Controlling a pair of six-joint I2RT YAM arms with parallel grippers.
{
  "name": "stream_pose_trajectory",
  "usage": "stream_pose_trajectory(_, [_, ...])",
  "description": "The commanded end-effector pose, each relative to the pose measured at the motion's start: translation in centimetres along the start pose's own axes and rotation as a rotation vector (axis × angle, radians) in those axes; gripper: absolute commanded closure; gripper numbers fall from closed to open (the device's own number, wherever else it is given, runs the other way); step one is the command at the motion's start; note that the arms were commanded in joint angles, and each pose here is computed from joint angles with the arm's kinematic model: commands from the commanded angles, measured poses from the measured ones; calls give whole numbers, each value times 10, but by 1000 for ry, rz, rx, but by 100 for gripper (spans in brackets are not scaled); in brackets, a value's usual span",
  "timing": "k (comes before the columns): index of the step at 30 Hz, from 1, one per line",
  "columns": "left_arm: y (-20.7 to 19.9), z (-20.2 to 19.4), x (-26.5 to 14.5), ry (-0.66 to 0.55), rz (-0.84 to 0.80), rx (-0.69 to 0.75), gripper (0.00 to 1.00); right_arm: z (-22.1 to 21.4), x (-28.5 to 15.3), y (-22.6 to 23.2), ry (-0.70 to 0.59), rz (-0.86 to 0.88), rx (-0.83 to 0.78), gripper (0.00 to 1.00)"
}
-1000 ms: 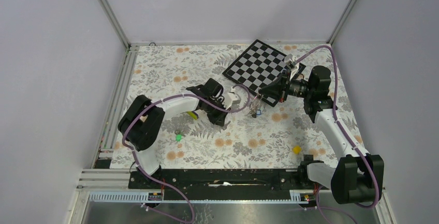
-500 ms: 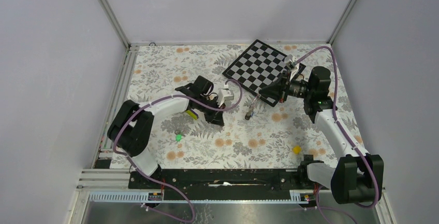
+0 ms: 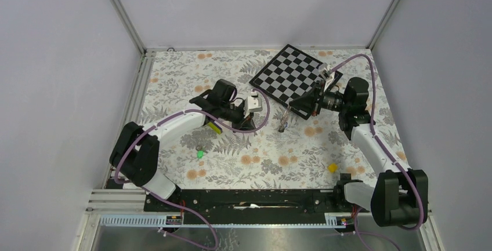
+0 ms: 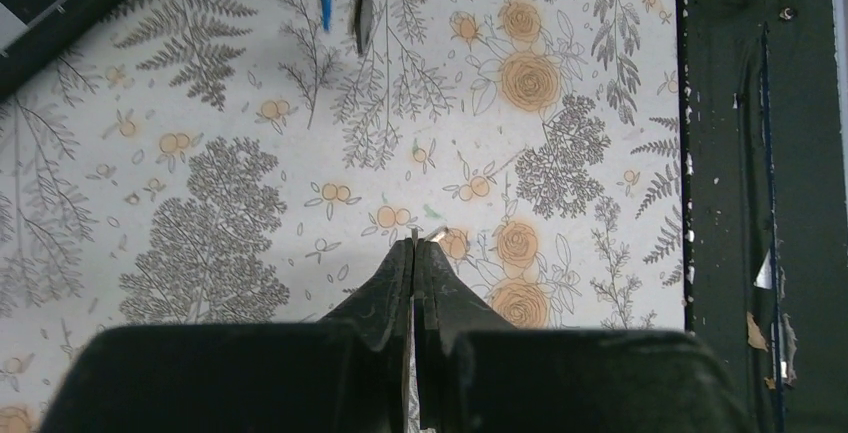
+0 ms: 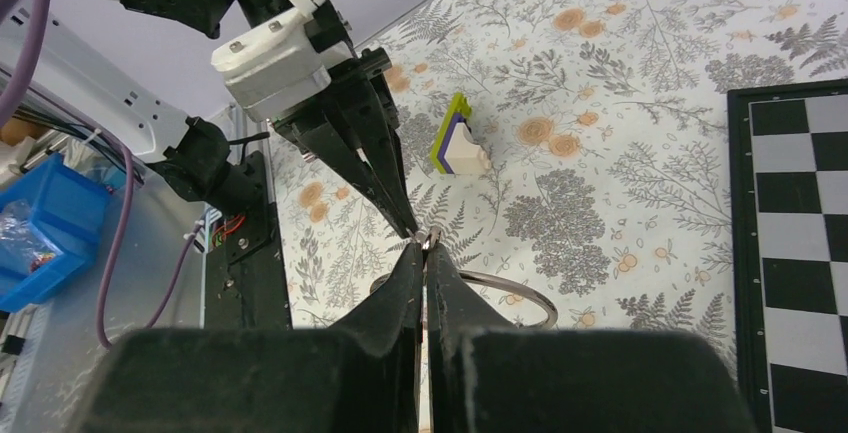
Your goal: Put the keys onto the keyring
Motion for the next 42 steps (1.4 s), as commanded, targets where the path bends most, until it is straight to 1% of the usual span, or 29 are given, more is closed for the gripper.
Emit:
stream_pose_trajectory(1, [1,59,-13,-152,18,202,100,6,9,5,-32,30,-1,100])
stream_pose_trajectory(7, [-6,95,-26,-253,43,352,100,-1,22,8,-50,61,91,100])
stream_pose_trajectory(9, [-6,102,-30,-247,51,376,100,-5,27,12,-46,81,114,100])
stream_pose_trajectory(13, [-4,115,-38,-227,87,475,100,-10,35,18,-37,118,157,100])
stream_pose_trajectory(16, [-8,123,-44,-239,94,496,100,-13,42,22,-34,141,188,100])
stream_pose_trajectory(24, [-22,121,-43,-240,88,531,100,-11,52,24,-57,179,275,100])
stream_pose_trajectory(30, [-26,122,-39,-231,100,564,100,-14,59,21,-45,195,339,100])
stream_pose_trajectory(35, [-25,119,-35,-213,112,587,100,-15,62,20,-40,214,368,100])
stream_pose_trajectory(42, [-12,118,-32,-185,167,624,100,-16,64,22,-33,238,381,100])
Point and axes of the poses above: each gripper's point midway between its finger pads, its own x axis out along the fingers, its own y axis along the line the jaws close on, z = x × y, the point moved 3 cm from there along -x, back along the fingers, and after that the axes turned 4 degrees about -x, right-handed, at the moved point
